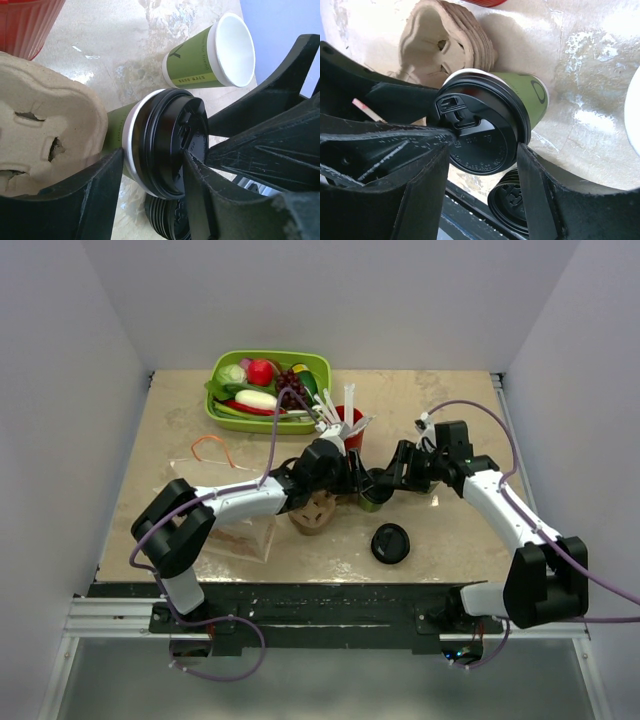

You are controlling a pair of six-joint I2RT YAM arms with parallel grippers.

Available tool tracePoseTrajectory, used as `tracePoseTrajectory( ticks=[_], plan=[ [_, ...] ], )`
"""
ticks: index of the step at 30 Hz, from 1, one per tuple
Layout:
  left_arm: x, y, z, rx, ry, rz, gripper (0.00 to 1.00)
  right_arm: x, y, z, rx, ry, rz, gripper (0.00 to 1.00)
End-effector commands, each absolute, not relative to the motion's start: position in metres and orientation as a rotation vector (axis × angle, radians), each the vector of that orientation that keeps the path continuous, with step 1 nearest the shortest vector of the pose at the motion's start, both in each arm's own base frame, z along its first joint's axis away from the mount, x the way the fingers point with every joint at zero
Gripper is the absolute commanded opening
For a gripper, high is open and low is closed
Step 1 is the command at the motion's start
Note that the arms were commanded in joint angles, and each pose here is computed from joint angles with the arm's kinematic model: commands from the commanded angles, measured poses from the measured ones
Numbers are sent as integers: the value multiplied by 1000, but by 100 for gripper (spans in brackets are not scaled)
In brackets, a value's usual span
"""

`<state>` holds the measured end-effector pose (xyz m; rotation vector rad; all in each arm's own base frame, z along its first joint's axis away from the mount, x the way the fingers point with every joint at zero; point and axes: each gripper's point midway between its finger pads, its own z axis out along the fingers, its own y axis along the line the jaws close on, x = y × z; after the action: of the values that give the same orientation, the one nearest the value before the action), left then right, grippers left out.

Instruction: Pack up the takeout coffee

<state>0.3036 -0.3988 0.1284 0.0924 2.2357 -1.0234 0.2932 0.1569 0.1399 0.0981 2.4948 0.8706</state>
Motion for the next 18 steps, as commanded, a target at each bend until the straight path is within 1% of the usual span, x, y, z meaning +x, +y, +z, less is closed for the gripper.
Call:
tracePoseTrajectory(
  ticks=[1, 3, 9, 13, 18],
  plan=[
    [302, -413, 150, 123, 2169, -1130, 52, 303, 168, 161, 46, 2421, 952, 60],
    [302, -413, 149, 123, 2172, -1126, 48, 304, 168, 163, 42, 2413, 950, 60],
    [303, -414, 145, 136, 2189, -1107, 45, 303, 170, 165, 27, 2409, 953, 59],
    [303, -415, 146, 145, 2188, -1113, 47, 303, 171, 173, 19, 2405, 916, 58],
    [303, -418, 145, 160, 2189, -1124, 50, 304, 169, 169, 12, 2450, 769, 58]
  ],
)
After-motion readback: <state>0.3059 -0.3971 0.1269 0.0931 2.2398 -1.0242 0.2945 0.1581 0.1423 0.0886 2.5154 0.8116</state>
